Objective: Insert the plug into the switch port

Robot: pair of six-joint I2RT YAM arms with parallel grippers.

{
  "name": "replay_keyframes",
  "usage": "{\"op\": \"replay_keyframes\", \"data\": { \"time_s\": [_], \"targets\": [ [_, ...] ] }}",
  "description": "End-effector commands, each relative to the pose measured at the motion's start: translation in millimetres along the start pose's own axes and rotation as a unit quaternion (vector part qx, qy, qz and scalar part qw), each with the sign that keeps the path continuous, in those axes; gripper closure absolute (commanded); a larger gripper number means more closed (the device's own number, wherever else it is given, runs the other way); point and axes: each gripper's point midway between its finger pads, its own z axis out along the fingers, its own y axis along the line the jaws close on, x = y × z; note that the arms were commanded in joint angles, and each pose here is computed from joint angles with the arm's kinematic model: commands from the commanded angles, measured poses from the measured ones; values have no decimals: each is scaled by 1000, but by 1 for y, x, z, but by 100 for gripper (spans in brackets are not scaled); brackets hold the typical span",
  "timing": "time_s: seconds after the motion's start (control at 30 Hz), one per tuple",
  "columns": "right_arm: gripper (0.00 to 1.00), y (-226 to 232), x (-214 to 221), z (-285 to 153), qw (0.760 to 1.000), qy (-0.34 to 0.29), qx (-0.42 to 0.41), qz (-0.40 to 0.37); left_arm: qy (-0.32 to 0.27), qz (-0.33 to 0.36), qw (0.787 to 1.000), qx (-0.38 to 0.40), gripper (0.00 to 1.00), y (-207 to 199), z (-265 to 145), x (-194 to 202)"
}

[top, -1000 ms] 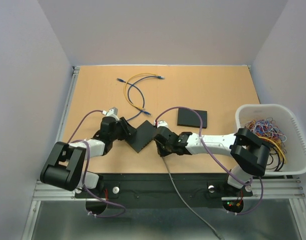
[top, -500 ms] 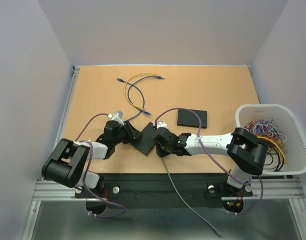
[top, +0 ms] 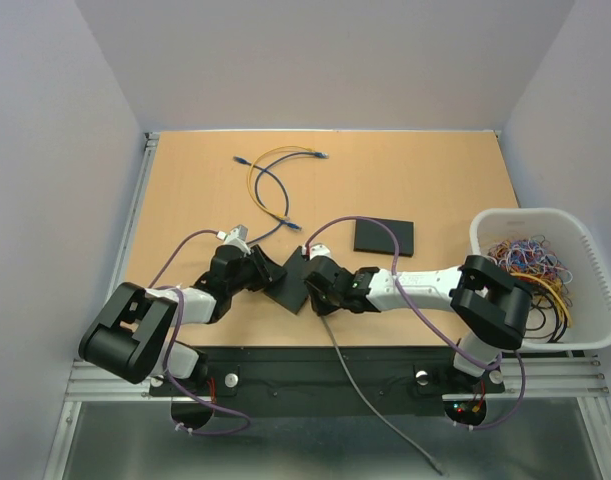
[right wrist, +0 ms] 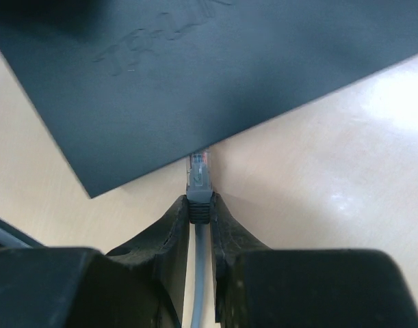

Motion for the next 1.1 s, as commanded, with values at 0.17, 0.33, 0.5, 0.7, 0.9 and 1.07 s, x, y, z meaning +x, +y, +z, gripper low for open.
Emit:
{"op": "replay_keyframes", "data": {
  "time_s": [0.17, 0.33, 0.5, 0.7, 0.9, 1.07],
  "targets": [
    [99, 37, -3, 5, 998, 2, -52, -39, 18, 18, 1000, -12, 51, 8, -1, 14],
    [99, 37, -2, 8, 997, 6, -50, -51, 23, 28, 999, -13, 51, 9, 0, 16],
    [99, 33, -5, 8, 996, 0, -42, -80, 30, 39, 999, -7, 52, 6, 1, 18],
    [100, 31, -17, 4, 992, -12, -37, -123, 42, 62, 997, 0, 52, 0, 3, 21],
    [100, 32, -37, -2, 987, -41, -25, -150, 48, 83, 995, 3, 51, -8, 5, 24],
    [100, 34, -49, 1, 984, -51, -17, -171, 54, 95, 994, 3, 51, -12, 6, 29]
  ]
}}
